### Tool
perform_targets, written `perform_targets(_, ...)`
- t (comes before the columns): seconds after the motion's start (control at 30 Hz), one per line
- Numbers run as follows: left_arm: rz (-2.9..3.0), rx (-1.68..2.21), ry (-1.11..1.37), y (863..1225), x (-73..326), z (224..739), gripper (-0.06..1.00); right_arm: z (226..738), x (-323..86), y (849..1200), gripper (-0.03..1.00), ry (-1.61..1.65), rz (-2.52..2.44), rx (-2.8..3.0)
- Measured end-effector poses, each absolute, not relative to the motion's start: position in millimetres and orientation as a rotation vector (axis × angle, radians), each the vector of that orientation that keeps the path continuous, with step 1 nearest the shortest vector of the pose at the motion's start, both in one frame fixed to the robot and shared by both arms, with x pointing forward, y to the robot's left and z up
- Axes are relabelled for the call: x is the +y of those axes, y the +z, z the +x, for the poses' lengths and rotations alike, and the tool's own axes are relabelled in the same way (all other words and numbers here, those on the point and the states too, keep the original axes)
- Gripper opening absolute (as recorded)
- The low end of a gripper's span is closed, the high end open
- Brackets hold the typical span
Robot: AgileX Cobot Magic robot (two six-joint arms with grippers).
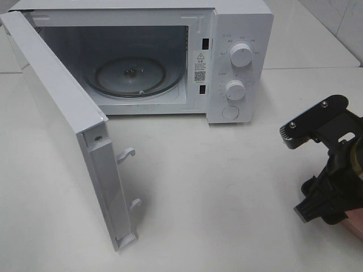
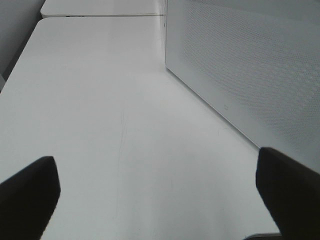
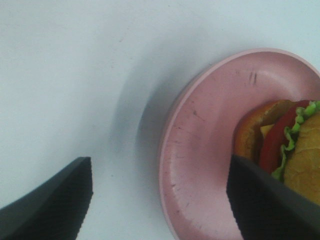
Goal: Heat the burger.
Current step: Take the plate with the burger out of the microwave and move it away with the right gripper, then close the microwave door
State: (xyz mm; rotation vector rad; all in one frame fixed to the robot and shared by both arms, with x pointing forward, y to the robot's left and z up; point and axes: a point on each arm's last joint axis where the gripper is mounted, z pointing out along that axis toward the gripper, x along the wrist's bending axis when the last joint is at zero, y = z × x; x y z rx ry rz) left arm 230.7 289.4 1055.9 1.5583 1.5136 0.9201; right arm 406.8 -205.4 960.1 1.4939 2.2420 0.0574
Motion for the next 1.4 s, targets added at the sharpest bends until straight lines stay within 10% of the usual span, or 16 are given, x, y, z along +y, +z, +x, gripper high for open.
perform_targets(1.4, 1.558, 1.514, 0.920, 1055.9, 289.4, 230.7, 0.99, 295.7, -283.0, 1078.6, 0.76, 0.760, 1.442, 2.118)
